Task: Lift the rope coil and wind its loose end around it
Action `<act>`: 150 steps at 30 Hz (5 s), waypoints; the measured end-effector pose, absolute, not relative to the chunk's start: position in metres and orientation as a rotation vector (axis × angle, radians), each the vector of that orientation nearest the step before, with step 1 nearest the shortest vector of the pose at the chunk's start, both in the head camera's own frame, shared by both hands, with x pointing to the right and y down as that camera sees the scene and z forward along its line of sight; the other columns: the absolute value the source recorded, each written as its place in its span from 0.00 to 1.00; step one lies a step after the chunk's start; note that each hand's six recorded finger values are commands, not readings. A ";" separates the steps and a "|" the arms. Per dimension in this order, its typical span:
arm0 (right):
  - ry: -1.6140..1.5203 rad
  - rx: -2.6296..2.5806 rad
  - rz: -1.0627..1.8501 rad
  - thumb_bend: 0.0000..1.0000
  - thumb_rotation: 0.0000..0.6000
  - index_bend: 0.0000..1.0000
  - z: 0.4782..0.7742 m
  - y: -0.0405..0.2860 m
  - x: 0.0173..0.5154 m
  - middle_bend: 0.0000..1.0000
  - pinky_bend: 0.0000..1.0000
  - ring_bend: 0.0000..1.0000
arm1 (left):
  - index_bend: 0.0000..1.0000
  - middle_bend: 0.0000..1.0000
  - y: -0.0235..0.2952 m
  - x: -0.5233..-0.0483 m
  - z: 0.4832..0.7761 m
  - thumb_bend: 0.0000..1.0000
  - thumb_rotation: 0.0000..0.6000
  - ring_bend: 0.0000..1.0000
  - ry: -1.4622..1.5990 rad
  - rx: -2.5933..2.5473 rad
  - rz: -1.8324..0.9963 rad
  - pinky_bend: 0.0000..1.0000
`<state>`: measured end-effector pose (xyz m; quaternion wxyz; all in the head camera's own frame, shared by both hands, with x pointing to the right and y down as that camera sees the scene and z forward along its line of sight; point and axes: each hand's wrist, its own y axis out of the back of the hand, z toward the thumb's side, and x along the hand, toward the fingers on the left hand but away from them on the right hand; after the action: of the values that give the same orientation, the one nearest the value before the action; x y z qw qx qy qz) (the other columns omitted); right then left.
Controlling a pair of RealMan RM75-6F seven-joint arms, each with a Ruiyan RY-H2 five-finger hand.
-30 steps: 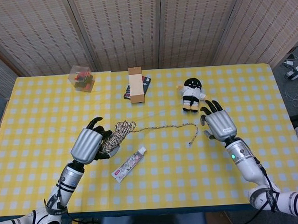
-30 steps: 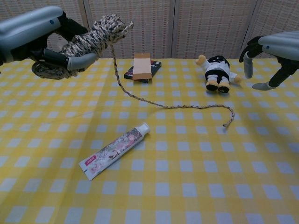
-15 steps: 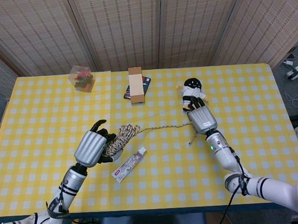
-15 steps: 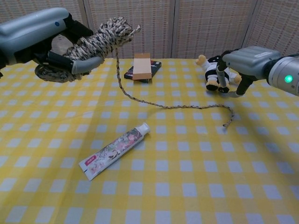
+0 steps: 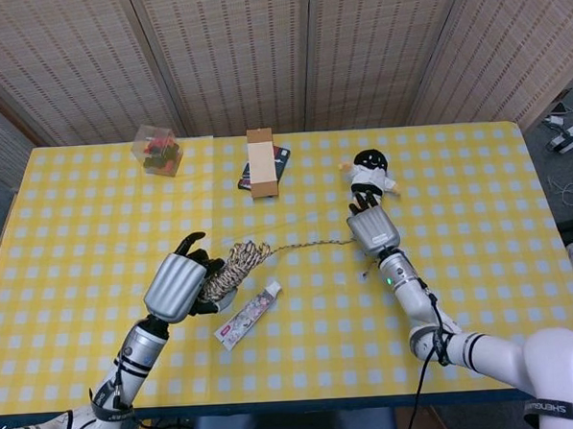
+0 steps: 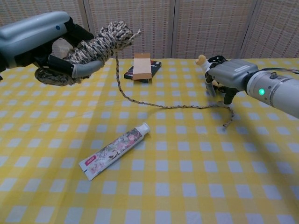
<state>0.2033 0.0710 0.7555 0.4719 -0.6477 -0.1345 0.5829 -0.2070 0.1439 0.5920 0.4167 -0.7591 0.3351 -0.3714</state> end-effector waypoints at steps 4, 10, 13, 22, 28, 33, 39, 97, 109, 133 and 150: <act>-0.310 -1.584 1.440 0.23 1.00 0.49 0.763 0.071 0.201 0.20 0.06 0.00 | 0.77 0.73 0.145 -0.208 0.593 0.36 0.59 0.52 0.840 -1.908 -0.934 0.16; -0.283 -1.573 1.451 0.24 1.00 0.49 0.773 0.068 0.197 0.17 0.00 0.00 | 0.77 0.73 0.147 -0.210 0.593 0.36 0.58 0.52 0.843 -1.910 -0.940 0.16; -0.287 -1.581 1.451 0.25 1.00 0.49 0.776 0.069 0.193 0.12 0.00 0.00 | 0.77 0.73 0.148 -0.211 0.594 0.36 0.59 0.52 0.843 -1.910 -0.943 0.16; -0.320 -1.606 1.453 0.26 1.00 0.49 0.785 0.071 0.188 0.06 0.00 0.00 | 0.77 0.73 0.149 -0.214 0.597 0.36 0.59 0.52 0.840 -1.911 -0.957 0.16; -0.326 -1.606 1.464 0.29 1.00 0.49 0.789 0.069 0.190 0.06 0.00 0.00 | 0.77 0.73 0.151 -0.216 0.600 0.36 0.59 0.52 0.837 -1.915 -0.967 0.16; -0.317 -1.604 1.473 0.29 1.00 0.49 0.792 0.070 0.191 0.07 0.00 0.00 | 0.77 0.73 0.152 -0.217 0.601 0.36 0.59 0.52 0.838 -1.918 -0.969 0.16; -0.316 -1.604 1.481 0.31 1.00 0.50 0.794 0.069 0.191 0.09 0.00 0.00 | 0.77 0.73 0.152 -0.217 0.603 0.36 0.59 0.52 0.839 -1.919 -0.974 0.16; -0.519 -1.864 0.780 0.39 1.00 0.59 0.546 0.077 0.082 0.15 0.00 0.00 | 0.77 0.73 0.086 -0.207 0.623 0.36 0.59 0.51 1.045 -1.825 -1.248 0.16; -0.591 -1.915 0.735 0.39 1.00 0.60 0.514 0.056 0.044 0.16 0.00 0.00 | 0.77 0.73 0.112 -0.161 0.621 0.36 0.59 0.51 1.020 -1.942 -1.112 0.16; -0.732 -1.898 0.979 0.39 1.00 0.60 0.553 0.003 0.071 0.17 0.00 0.00 | 0.77 0.73 0.136 -0.140 0.581 0.36 0.58 0.51 1.121 -2.032 -0.647 0.16; -0.630 -1.901 1.166 0.39 1.00 0.61 0.628 0.024 0.124 0.17 0.00 0.00 | 0.77 0.73 0.110 -0.180 0.565 0.36 0.59 0.51 1.293 -1.988 -0.624 0.16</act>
<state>0.1242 0.0239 0.6278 0.4003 -0.7516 -0.2492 0.4612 -0.1800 0.1099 0.5650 0.3378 -0.7630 0.4962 -0.2396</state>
